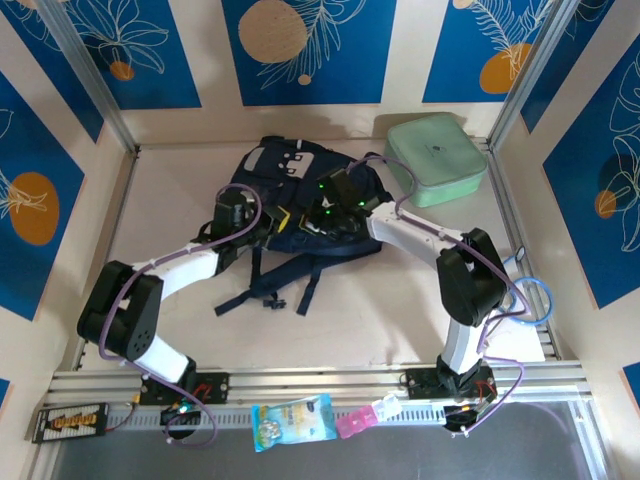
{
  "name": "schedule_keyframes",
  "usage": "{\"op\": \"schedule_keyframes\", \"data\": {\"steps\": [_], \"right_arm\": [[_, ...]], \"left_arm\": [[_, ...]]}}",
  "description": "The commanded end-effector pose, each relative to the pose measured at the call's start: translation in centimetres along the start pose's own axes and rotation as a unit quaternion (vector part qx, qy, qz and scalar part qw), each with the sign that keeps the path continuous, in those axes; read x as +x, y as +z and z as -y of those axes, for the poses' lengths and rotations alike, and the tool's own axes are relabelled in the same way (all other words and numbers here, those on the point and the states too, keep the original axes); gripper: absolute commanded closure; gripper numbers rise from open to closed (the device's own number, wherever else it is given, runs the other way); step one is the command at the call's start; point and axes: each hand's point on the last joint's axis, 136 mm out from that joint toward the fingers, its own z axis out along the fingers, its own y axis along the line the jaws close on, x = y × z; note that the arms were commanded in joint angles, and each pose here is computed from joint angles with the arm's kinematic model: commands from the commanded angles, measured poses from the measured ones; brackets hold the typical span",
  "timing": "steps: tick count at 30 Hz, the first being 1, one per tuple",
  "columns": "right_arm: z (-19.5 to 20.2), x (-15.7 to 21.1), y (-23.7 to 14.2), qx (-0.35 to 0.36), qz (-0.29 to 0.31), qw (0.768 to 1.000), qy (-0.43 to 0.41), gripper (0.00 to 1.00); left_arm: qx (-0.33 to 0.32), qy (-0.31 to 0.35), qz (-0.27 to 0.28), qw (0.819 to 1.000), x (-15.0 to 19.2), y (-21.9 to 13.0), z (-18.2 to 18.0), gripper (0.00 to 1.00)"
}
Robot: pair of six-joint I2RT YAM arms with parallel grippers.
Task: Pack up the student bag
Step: Zip the student bag at the top-center of the table.
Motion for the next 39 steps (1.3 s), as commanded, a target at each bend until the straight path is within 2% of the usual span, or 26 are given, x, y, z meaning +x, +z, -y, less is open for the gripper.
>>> {"op": "schedule_keyframes", "data": {"steps": [1, 5, 7, 11, 16, 21, 24, 31, 37, 39], "right_arm": [[3.6, -0.8, -2.4, 0.055, 0.006, 0.998, -0.009, 0.97], [7.1, -0.4, -3.0, 0.133, 0.009, 0.990, -0.037, 0.97], [9.2, -0.6, -3.9, 0.180, 0.030, 0.982, -0.046, 0.97], [11.4, -1.3, -5.4, 0.228, 0.069, 0.970, -0.057, 0.95], [10.3, -1.0, -4.1, 0.200, 0.064, 0.974, -0.086, 0.89], [7.9, -1.0, -3.0, 0.171, 0.065, 0.969, -0.164, 0.73], [7.6, -0.9, -2.8, 0.172, 0.067, 0.967, -0.178, 0.69], [8.3, -1.0, -1.8, 0.187, 0.075, 0.962, -0.185, 0.70], [8.3, -1.4, -2.0, 0.201, 0.093, 0.950, -0.221, 0.87], [8.4, -1.8, -2.9, 0.204, 0.109, 0.943, -0.237, 0.90]], "left_arm": [[0.011, 0.030, -0.014, 0.999, 0.2, 0.0, 1.0, 0.98], [0.007, 0.037, -0.010, 0.999, 0.0, 0.0, 1.1, 0.98], [0.006, 0.039, -0.008, 0.999, 0.0, 0.0, 1.1, 0.98], [0.003, 0.040, -0.008, 0.999, -0.1, 0.0, 0.9, 0.99], [0.004, 0.040, -0.010, 0.999, -0.1, 0.1, 1.1, 0.99], [0.007, 0.043, -0.011, 0.999, 0.0, 0.0, 1.5, 0.99], [0.006, 0.043, -0.011, 0.999, 0.0, -0.1, 1.4, 0.99], [0.007, 0.042, -0.011, 0.999, -0.1, 0.0, 1.5, 0.99], [-0.002, 0.043, -0.006, 0.999, -0.3, -0.1, 1.1, 0.99], [-0.007, 0.043, 0.000, 0.999, -0.8, -0.3, 0.7, 0.99]]}}
